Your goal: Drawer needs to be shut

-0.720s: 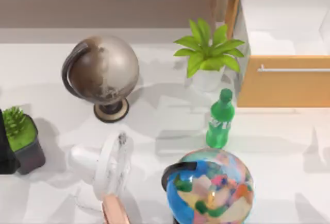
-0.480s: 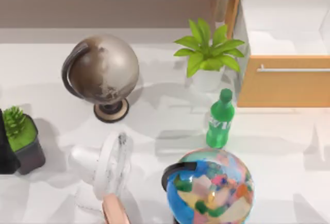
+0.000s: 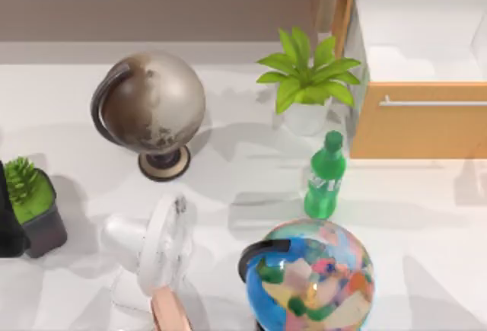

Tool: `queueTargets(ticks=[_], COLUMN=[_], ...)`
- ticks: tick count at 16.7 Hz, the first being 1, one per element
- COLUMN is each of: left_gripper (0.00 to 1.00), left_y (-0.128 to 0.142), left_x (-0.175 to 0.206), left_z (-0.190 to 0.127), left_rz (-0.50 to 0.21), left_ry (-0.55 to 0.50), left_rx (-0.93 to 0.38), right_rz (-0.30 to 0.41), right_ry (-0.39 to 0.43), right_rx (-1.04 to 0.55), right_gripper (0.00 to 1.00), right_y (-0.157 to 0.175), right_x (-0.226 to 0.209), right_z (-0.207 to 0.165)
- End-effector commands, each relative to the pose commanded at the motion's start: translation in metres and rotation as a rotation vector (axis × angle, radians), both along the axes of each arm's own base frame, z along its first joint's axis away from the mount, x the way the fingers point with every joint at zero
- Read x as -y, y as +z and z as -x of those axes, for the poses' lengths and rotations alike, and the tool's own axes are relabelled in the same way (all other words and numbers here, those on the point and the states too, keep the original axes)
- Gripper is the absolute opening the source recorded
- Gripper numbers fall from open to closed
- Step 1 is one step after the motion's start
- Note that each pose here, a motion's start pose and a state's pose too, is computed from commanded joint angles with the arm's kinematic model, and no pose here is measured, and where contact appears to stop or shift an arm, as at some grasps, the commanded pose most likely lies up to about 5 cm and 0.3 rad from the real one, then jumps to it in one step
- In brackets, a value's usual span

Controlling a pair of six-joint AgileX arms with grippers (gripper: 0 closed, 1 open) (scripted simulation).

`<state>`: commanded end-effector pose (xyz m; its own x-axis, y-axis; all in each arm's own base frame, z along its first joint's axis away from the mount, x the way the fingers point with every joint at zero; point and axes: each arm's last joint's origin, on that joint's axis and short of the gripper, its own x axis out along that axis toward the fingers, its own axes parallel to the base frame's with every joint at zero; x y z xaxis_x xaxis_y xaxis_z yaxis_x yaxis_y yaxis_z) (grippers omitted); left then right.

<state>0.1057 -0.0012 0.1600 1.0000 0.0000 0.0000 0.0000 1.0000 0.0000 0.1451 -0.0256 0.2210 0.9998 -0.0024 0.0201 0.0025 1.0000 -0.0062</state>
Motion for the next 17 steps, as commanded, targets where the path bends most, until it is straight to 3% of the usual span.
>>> queueTargets(ticks=[7, 15, 17], left_gripper=[1.00, 1.00, 1.00], left_y=[0.000, 0.000, 0.000], left_x=[0.000, 0.000, 0.000], left_z=[0.000, 0.000, 0.000], left_rz=[0.000, 0.000, 0.000], left_ry=[0.000, 0.000, 0.000], left_rx=[0.000, 0.000, 0.000], right_rz=[-0.007, -0.007, 0.021], right_ry=[0.005, 0.004, -0.003], right_rx=[-0.021, -0.023, -0.030], right_gripper=[1.00, 1.00, 1.00], right_y=[0.018, 0.018, 0.012], right_x=[0.039, 0.045, 0.044], right_z=[-0.054, -0.060, -0.062])
